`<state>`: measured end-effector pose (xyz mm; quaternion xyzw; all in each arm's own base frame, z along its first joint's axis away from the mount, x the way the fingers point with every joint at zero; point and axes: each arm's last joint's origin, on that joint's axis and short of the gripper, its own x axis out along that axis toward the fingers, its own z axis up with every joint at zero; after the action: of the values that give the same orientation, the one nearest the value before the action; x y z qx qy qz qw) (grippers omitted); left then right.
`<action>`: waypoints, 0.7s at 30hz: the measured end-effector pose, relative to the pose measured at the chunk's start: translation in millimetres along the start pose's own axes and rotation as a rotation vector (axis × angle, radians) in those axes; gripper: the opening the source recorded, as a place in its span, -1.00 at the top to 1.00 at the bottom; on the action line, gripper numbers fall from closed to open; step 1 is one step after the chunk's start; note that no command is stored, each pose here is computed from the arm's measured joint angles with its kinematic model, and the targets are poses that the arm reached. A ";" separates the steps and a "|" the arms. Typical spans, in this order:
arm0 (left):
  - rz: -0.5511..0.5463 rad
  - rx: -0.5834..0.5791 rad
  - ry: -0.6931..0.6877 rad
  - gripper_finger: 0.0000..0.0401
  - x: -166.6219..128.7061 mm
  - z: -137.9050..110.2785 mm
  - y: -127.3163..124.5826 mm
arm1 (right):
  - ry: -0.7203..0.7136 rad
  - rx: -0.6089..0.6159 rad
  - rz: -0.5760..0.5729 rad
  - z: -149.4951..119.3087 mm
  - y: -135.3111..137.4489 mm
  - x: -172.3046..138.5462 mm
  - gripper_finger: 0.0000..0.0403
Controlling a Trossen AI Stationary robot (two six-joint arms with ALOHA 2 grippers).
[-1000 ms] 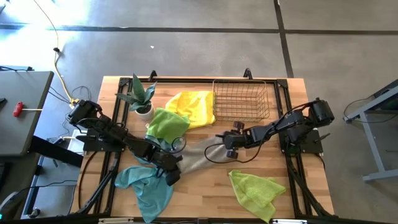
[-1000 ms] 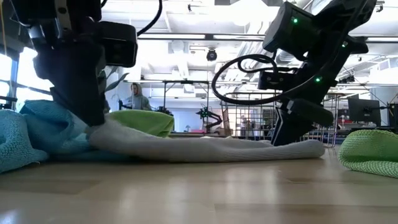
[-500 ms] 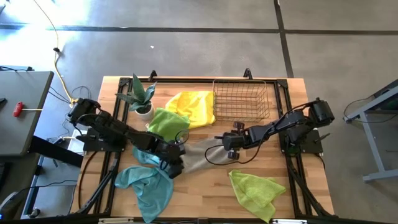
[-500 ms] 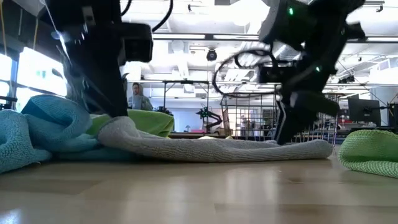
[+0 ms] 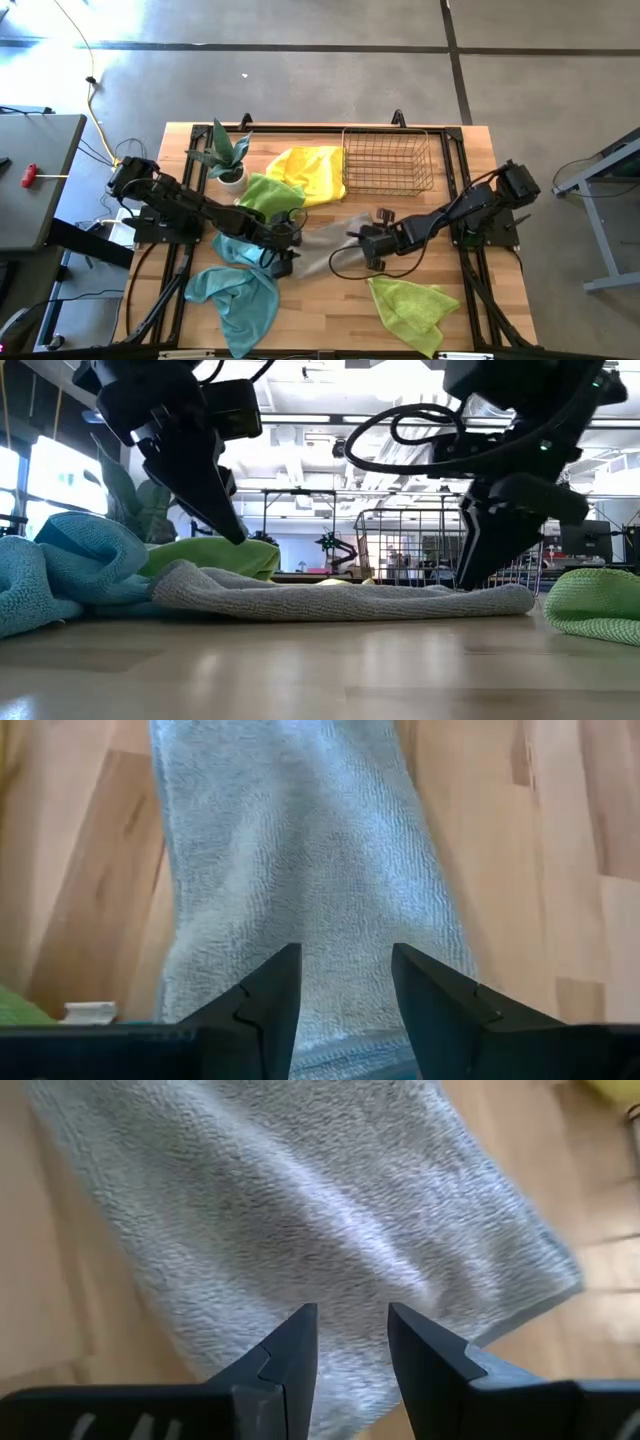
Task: Fold microfiber towels
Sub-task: Fold the gray microfiber towel
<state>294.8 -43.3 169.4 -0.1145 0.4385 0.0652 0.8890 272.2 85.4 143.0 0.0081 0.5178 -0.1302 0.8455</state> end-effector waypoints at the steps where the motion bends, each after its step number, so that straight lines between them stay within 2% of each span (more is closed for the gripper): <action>1: 0.007 0.000 0.000 0.26 1.3 -0.3 0.2 | -0.008 0.014 0.007 -2.2 2.1 0.5 0.42; 11: 0.009 0.020 0.084 0.26 28.6 -14.2 -3.6 | 0.040 0.082 0.036 -25.7 10.0 3.4 0.42; 21: 0.016 -0.052 0.137 0.26 43.8 -22.5 -2.6 | 0.088 0.006 -0.011 -31.1 6.6 1.7 0.42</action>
<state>304.7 -51.0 121.7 -0.1380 0.4973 0.0757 0.8532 247.4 96.1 126.3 0.0134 0.5542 -0.1359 0.8211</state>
